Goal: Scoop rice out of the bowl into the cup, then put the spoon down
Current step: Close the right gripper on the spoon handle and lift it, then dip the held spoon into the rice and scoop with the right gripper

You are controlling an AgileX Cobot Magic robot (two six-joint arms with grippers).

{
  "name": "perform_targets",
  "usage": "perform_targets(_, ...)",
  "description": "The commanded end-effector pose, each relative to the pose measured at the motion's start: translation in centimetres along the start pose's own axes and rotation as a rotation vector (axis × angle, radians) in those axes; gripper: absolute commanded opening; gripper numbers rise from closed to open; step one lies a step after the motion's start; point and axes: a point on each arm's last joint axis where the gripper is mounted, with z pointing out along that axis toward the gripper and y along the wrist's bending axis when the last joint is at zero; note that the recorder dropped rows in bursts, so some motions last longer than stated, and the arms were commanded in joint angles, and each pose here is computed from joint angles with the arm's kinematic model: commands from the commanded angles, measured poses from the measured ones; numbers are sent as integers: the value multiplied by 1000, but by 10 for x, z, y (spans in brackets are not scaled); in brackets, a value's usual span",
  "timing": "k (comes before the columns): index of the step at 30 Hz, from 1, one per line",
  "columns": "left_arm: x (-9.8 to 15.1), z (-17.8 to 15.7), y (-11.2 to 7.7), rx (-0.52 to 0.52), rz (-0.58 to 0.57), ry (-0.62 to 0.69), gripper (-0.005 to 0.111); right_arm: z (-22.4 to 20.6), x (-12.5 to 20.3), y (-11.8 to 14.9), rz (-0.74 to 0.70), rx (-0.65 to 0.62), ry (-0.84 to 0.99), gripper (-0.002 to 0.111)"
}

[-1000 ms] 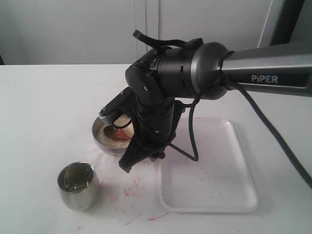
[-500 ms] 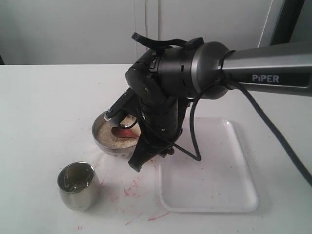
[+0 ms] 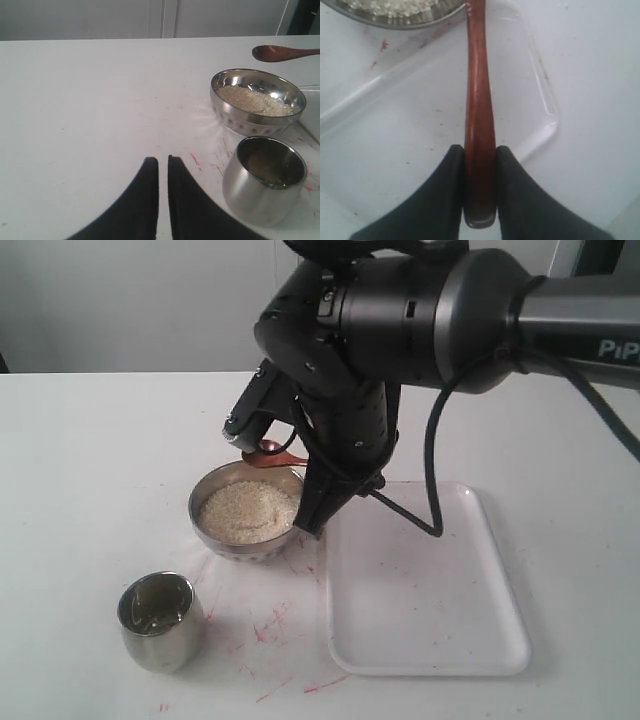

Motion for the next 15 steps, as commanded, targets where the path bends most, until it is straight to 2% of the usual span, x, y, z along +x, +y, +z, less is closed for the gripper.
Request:
perform_targets(1,-3,0,0,0,-8,-10,14,-21,-4,-3,-114,111,3,0)
perform_targets(6,-3,0,0,0,-8,-10,14,-32,-11,-1,-202,234,-17,0)
perform_targets(9,-3,0,0,0,-8,-10,14,-37,-14,2,-306,298,-16,0)
perform_targets(15,-3,0,0,0,-8,-10,14,-43,-18,9,-432,343,-14,0)
